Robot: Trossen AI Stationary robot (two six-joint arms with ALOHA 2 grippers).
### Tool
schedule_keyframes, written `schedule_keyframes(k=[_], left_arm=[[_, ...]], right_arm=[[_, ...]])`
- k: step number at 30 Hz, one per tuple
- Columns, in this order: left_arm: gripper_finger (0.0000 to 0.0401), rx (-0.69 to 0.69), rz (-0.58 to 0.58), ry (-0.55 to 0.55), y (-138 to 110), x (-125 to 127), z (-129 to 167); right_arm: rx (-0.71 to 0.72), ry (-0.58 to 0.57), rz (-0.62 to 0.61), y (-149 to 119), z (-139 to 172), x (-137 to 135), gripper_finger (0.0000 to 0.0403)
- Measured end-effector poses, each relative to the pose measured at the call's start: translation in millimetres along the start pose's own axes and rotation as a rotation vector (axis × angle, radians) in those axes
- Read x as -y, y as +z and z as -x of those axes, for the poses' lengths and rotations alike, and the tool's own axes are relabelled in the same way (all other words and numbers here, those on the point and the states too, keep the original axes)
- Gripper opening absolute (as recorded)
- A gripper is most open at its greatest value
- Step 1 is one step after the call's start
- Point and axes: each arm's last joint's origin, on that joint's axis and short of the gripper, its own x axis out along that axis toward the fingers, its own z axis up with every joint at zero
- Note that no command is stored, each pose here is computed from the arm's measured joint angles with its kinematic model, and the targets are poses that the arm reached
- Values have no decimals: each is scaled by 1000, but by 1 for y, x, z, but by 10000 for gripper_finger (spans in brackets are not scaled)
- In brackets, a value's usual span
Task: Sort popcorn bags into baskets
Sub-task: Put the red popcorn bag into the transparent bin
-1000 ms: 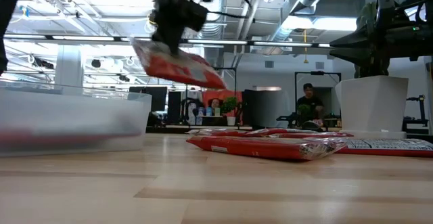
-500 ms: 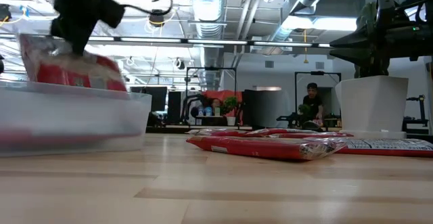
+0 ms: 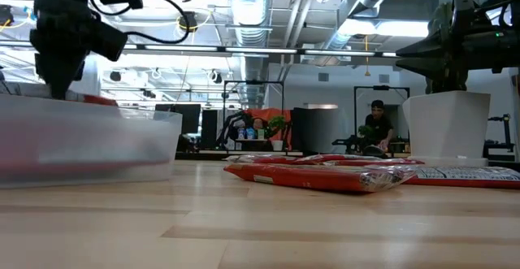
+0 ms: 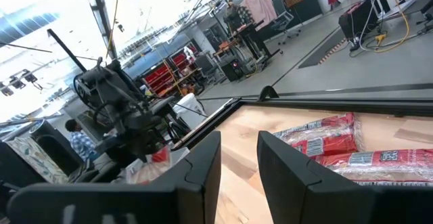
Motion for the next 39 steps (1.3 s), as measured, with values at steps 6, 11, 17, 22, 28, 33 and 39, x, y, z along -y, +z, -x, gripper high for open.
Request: schedule_keyframes(k=[6, 11, 17, 22, 28, 33, 39], left_arm=[[0, 26, -45, 35, 4, 0, -3], [33, 32, -86, 41, 5, 0, -3], [131, 40, -75, 60, 5, -1, -3], [199, 93, 48, 41, 12, 1, 4], [216, 466, 60, -61, 52, 22, 35], [216, 662, -70, 19, 105, 37, 35], [216, 526, -450, 259, 178, 51, -4]], right_arm=[[1, 0, -2, 0, 0, 0, 123], [1, 0, -3, 0, 0, 0, 122], [1, 0, -2, 0, 0, 0, 125], [1, 0, -2, 0, 0, 0, 123], [1, 0, -2, 0, 0, 0, 127], [1, 1, -3, 0, 0, 0, 130], [0, 1, -3, 0, 0, 0, 127]])
